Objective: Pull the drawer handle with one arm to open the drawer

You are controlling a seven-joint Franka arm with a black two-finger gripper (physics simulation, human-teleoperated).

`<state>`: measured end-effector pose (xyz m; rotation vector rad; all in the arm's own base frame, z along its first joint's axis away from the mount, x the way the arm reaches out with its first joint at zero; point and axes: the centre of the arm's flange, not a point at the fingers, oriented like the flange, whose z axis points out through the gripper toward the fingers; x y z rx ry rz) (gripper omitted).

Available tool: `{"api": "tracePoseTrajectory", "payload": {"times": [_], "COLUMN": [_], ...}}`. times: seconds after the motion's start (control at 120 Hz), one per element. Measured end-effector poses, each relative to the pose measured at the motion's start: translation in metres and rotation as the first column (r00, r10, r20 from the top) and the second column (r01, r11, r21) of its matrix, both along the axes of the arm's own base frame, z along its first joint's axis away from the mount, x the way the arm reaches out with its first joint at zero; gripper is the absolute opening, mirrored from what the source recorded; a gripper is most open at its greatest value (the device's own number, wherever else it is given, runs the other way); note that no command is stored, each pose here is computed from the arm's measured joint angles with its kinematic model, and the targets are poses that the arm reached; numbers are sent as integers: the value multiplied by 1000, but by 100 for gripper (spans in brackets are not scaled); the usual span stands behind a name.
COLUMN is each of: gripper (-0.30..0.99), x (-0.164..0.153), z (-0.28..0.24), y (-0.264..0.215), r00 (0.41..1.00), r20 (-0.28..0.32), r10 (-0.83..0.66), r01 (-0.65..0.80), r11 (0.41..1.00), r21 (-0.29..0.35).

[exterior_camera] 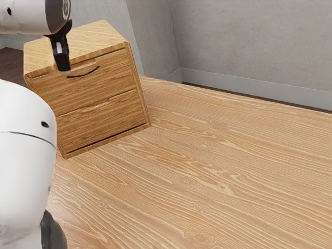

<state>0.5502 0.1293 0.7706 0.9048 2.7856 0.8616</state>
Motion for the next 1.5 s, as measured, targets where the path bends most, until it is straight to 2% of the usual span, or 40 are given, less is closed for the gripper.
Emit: {"api": "tracePoseTrajectory", "payload": {"times": [0.117, 0.217, 0.317, 0.433, 0.583, 0.733, 0.95, 1.117, 1.5], "gripper": [64, 61, 59, 57, 57, 57, 55, 53, 50], "x": [27, 35, 22, 27, 30, 32, 58, 60, 66], "z": [-20, -34, -54, -73, -78, -82, -92, -97, -99], "y": [8, 24, 43, 64, 72, 101, 105, 120, 114], "r00": [993, 978, 958, 953, 957, 957, 972, 974, 982], "r20": [88, 145, 175, 180, 170, 158, 174, 180, 174], "r10": [83, 151, 225, 243, 236, 243, 156, 138, 79], "r01": [-80, -138, -192, -197, -197, -210, -127, -112, -58], "r11": [996, 986, 963, 951, 955, 957, 977, 982, 990], "r21": [-42, -93, -191, -240, -220, -199, -170, -151, -125]}}
